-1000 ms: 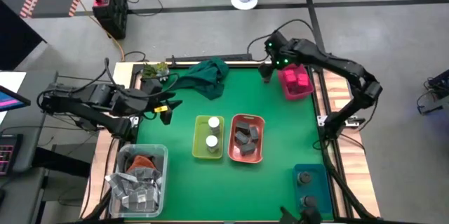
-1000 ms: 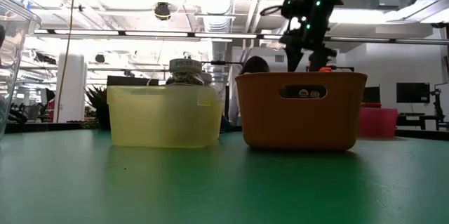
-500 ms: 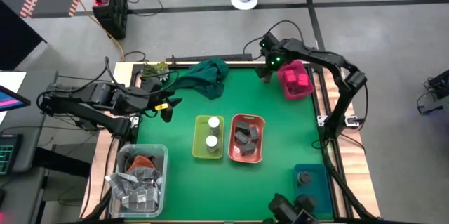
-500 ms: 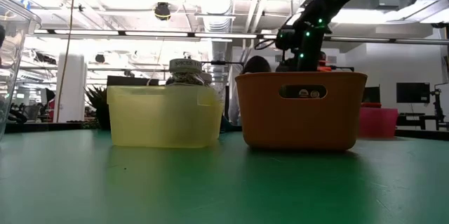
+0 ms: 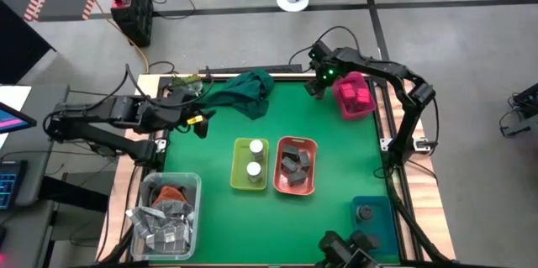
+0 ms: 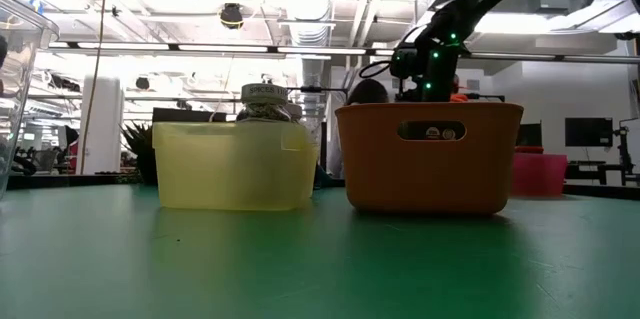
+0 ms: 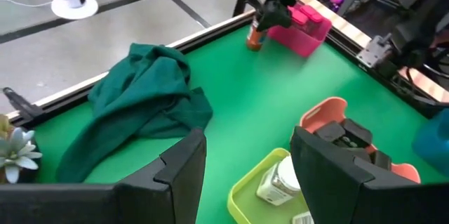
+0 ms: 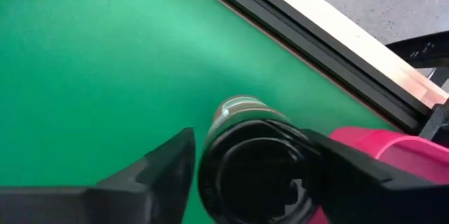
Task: Sort spices by type
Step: Put the black seasoning bottle into the blue bin, then return to Home Position
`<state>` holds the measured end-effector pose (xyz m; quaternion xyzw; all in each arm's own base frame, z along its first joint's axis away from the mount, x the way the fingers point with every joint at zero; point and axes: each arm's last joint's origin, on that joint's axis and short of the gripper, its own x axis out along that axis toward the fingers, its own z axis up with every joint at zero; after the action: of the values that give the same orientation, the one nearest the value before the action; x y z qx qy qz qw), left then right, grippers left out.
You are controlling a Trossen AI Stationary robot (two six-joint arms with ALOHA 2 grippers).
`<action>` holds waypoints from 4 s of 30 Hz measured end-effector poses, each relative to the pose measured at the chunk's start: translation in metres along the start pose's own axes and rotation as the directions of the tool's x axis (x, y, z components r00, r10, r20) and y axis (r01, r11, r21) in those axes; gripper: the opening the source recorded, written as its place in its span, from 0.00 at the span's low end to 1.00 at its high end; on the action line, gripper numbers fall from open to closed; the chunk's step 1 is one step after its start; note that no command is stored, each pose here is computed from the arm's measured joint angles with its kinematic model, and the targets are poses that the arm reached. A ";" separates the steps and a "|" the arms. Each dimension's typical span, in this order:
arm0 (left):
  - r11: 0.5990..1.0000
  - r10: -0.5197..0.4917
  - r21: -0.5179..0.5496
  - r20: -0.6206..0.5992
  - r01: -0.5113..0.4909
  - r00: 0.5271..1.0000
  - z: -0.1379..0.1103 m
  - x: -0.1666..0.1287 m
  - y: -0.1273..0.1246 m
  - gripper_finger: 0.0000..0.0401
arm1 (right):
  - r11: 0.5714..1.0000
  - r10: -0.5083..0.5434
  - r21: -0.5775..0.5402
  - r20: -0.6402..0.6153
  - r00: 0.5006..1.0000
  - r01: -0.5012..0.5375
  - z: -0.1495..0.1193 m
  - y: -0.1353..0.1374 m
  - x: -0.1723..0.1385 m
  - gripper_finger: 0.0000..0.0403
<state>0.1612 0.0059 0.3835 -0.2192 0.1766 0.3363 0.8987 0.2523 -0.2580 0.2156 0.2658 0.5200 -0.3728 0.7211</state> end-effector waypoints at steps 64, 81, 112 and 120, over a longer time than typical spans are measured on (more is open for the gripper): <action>0.869 -0.492 -0.033 -0.160 0.493 0.856 0.036 0.126 -0.007 0.49 | 0.996 -0.059 -0.083 -0.387 0.920 0.029 -0.360 0.142 -0.199 0.60; 0.887 -0.449 0.063 -0.111 0.457 0.886 0.028 0.109 -0.028 0.49 | 0.995 0.010 0.100 -0.378 0.926 0.030 -0.400 0.141 -0.141 0.61; 0.832 -0.543 0.127 -0.005 0.540 0.839 0.038 0.079 -0.036 0.49 | 0.984 0.152 0.083 0.038 0.988 -0.155 -0.319 0.156 -0.221 0.82; 0.791 -0.578 0.258 0.015 0.555 0.816 0.030 0.037 -0.040 0.49 | 0.912 0.405 -0.081 0.316 0.858 -0.401 -0.244 0.195 -0.200 0.82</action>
<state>0.2203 0.0134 0.4024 -0.1352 0.1000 0.0371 0.9851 0.2402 0.0961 0.3266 0.2992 0.3288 -0.2492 0.8604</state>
